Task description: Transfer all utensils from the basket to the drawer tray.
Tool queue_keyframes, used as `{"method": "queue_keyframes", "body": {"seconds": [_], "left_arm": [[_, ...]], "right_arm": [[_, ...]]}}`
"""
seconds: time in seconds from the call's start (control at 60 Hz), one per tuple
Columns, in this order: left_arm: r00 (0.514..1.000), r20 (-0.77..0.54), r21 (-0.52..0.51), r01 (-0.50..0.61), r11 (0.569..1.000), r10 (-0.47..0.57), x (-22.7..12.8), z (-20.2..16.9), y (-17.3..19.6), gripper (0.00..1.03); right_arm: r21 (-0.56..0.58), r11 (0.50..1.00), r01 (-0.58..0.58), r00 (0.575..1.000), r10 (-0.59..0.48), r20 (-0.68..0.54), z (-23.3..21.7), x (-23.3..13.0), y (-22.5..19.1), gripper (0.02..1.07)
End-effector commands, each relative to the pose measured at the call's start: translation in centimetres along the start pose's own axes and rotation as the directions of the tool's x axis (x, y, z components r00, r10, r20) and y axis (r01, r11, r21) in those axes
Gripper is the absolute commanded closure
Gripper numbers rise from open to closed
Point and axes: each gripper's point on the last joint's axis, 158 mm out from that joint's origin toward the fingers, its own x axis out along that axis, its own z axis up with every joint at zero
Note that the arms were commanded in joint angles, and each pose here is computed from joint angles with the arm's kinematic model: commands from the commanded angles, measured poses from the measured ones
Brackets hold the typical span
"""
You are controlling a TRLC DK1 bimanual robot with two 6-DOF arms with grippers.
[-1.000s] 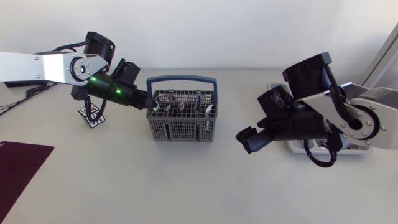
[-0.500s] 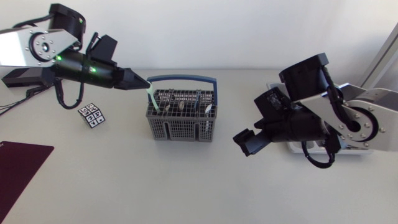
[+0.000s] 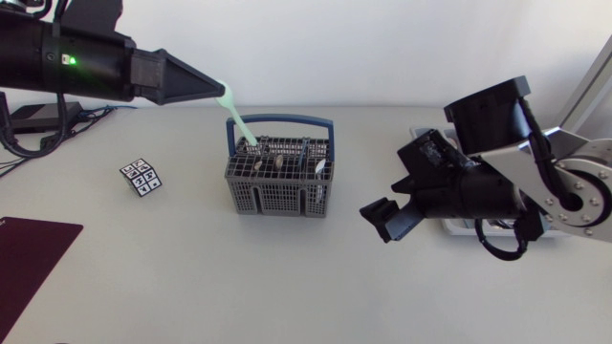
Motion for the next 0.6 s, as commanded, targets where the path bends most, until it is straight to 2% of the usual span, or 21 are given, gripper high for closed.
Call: {"method": "queue_keyframes", "body": {"seconds": [0.0, 0.25, 0.333, 0.483, 0.583], "left_arm": [[0.996, -0.043, 0.015, 0.084, 0.996, -0.083, 1.0, -1.5, -3.1, 0.99], [0.955, -0.187, 0.111, 0.255, 0.96, -0.232, 4.4, -6.0, -8.5, 0.99], [0.928, -0.25, 0.116, 0.313, 0.943, -0.277, 5.3, -8.0, -10.1, 0.99], [0.881, -0.28, 0.081, 0.417, 0.905, -0.381, 5.4, -8.7, -12.7, 0.99], [0.862, -0.296, 0.07, 0.448, 0.891, -0.411, 5.6, -8.9, -13.6, 0.99]], "right_arm": [[-0.036, 0.999, -0.034, 0.999, 0.035, 0.016, -0.1, -0.5, 0.8, 0.07], [-0.102, 0.979, -0.176, 0.979, 0.185, 0.083, 1.0, -3.1, 4.0, 0.07], [-0.128, 0.962, -0.239, 0.96, 0.254, 0.115, 1.5, -4.1, 5.5, 0.07], [-0.173, 0.931, -0.323, 0.932, 0.345, 0.114, 1.5, -4.5, 8.0, 0.08], [-0.221, 0.904, -0.365, 0.912, 0.395, 0.112, 1.4, -4.9, 9.7, 0.14]]}}
